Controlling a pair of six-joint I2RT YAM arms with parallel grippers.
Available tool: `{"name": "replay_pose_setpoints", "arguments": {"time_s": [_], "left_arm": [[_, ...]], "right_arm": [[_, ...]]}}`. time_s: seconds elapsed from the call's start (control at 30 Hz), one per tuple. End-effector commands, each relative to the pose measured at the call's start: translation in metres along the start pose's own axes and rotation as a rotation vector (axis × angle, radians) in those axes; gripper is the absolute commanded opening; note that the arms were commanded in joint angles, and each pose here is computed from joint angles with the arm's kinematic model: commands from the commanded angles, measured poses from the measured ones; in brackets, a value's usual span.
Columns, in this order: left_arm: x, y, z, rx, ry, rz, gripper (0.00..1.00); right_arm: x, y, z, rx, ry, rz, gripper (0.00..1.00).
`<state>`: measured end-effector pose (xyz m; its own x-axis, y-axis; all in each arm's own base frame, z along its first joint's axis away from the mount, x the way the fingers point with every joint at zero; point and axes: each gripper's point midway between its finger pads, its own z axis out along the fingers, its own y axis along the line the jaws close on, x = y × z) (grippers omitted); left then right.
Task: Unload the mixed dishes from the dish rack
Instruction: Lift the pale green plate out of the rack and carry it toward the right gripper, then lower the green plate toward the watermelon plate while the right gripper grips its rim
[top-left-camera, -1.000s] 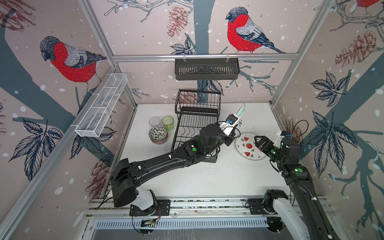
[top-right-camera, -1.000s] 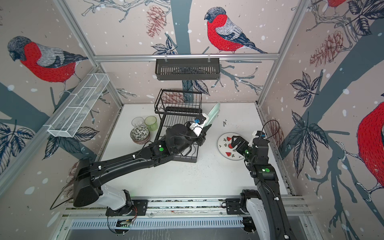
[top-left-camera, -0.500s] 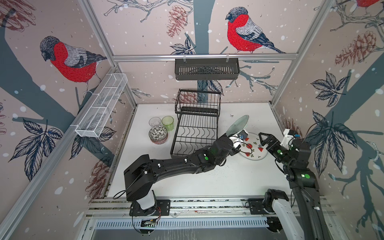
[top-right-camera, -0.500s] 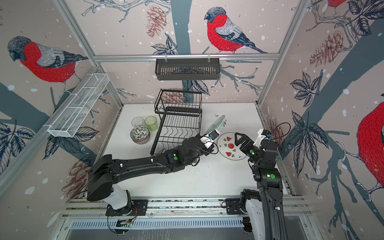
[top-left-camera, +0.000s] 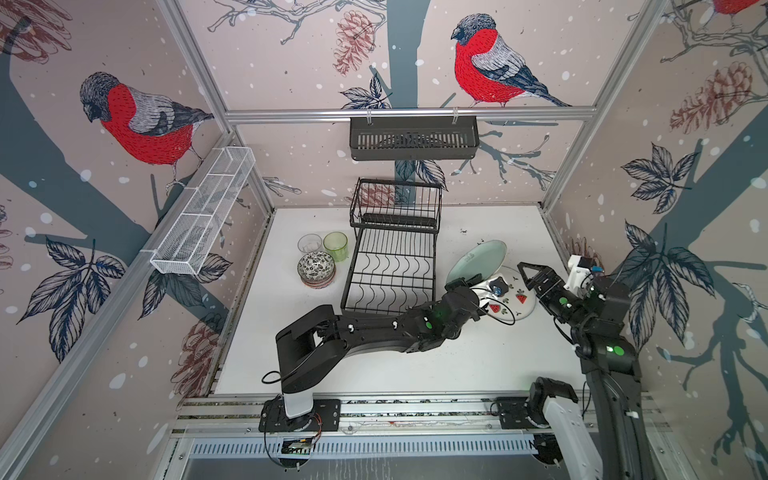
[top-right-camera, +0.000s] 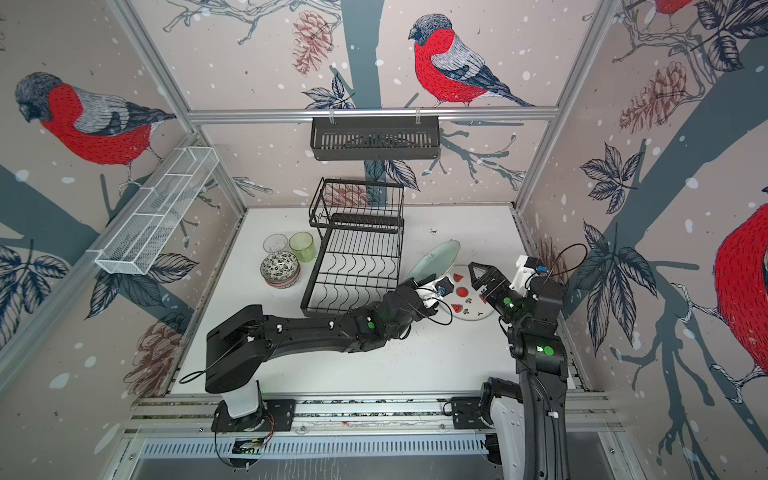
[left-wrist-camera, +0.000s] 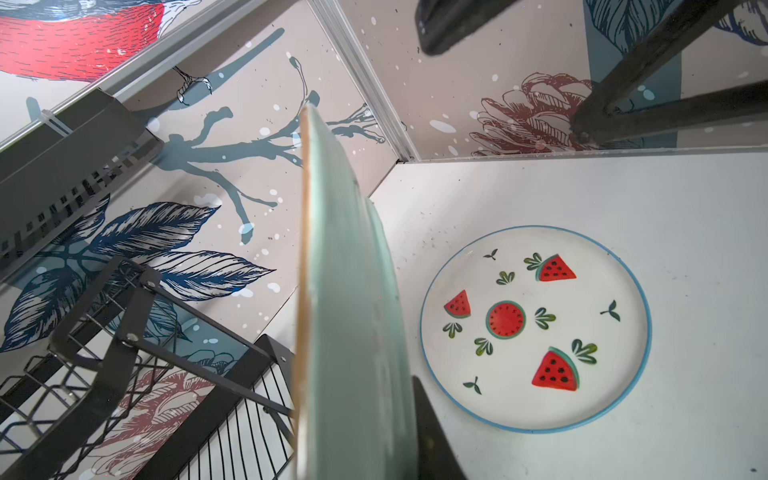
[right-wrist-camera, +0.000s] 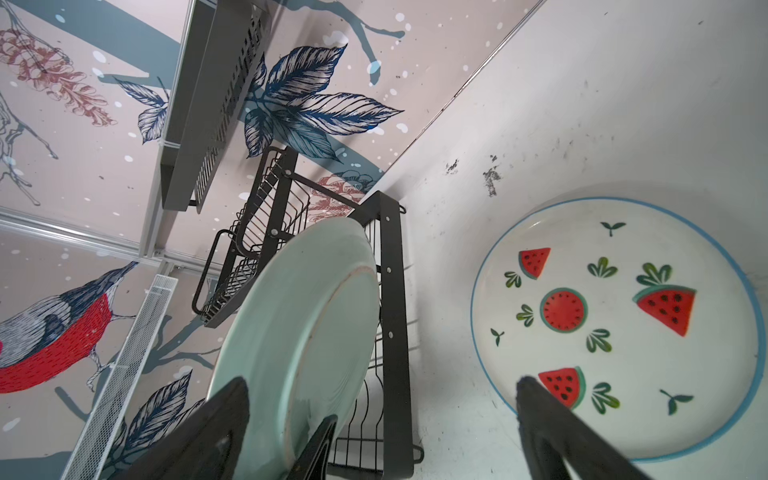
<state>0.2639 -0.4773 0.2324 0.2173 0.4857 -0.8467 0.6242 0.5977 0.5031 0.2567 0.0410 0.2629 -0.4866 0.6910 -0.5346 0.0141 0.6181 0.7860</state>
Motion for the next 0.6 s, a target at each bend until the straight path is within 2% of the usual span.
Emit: {"name": "replay_pose_setpoints", "arguments": {"time_s": [0.0,0.23,0.57], "left_arm": [[-0.031,0.013,0.001,-0.068,-0.123,-0.065,0.00],[-0.024,-0.007,0.008,-0.083,-0.111,0.001,0.00],[-0.039,-0.028,0.005,-0.098,-0.157,0.065,0.00]], "right_arm": [[0.001,0.009,0.000,-0.046,0.014,0.003,0.99],[-0.002,0.013,-0.006,-0.047,-0.007,-0.006,0.99],[0.001,0.007,-0.002,-0.040,0.000,0.011,0.99]]}}
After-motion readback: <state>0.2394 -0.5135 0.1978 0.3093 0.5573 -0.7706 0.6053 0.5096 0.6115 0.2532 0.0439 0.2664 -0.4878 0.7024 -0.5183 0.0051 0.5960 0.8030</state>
